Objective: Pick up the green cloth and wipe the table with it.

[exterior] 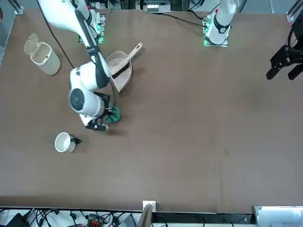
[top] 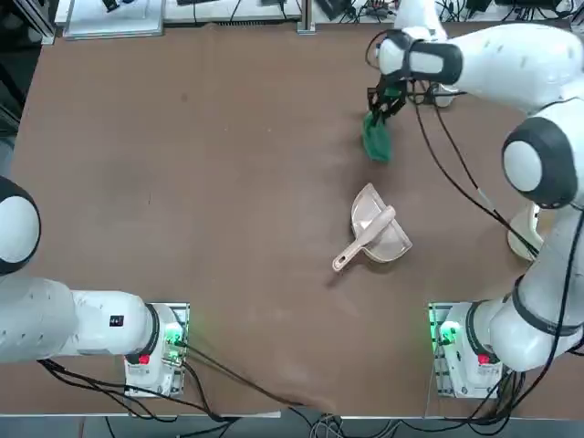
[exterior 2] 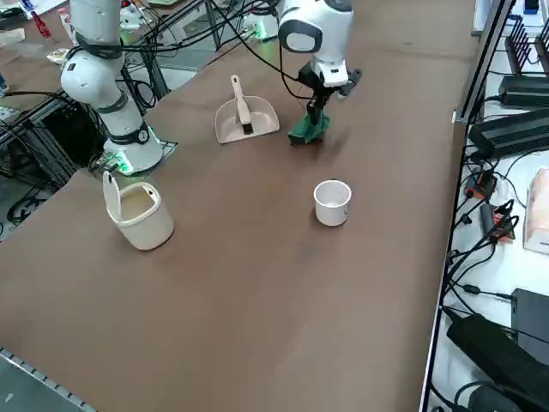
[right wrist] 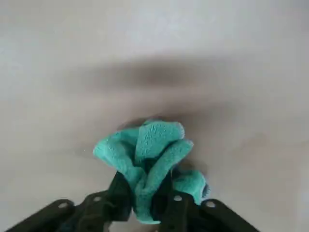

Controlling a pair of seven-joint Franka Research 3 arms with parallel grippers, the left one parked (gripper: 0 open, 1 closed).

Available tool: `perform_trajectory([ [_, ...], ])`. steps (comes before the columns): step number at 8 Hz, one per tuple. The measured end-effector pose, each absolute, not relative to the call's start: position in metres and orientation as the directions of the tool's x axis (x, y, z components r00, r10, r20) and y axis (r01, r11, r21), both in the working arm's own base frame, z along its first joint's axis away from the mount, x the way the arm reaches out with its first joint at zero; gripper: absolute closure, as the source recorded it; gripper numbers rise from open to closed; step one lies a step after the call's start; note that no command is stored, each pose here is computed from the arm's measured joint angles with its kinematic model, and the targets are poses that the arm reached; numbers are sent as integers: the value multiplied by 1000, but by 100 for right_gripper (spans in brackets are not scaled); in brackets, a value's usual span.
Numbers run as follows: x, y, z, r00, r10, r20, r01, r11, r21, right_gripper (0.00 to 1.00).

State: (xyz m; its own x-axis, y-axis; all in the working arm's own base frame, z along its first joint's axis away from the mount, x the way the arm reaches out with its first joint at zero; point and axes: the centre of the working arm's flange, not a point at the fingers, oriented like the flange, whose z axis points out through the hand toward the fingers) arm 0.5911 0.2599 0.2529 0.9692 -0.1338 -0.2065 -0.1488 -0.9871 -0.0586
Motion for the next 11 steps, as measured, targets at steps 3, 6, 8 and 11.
perform_trajectory([
  [3,595,257,255,969,-123,-215,-130,-991,-21,22],
  [6,608,218,321,976,-126,-176,-120,-992,43,0],
  [8,614,183,389,987,-127,-98,-124,-992,31,0],
  [11,608,113,475,999,-32,-36,-32,-999,3,0],
])
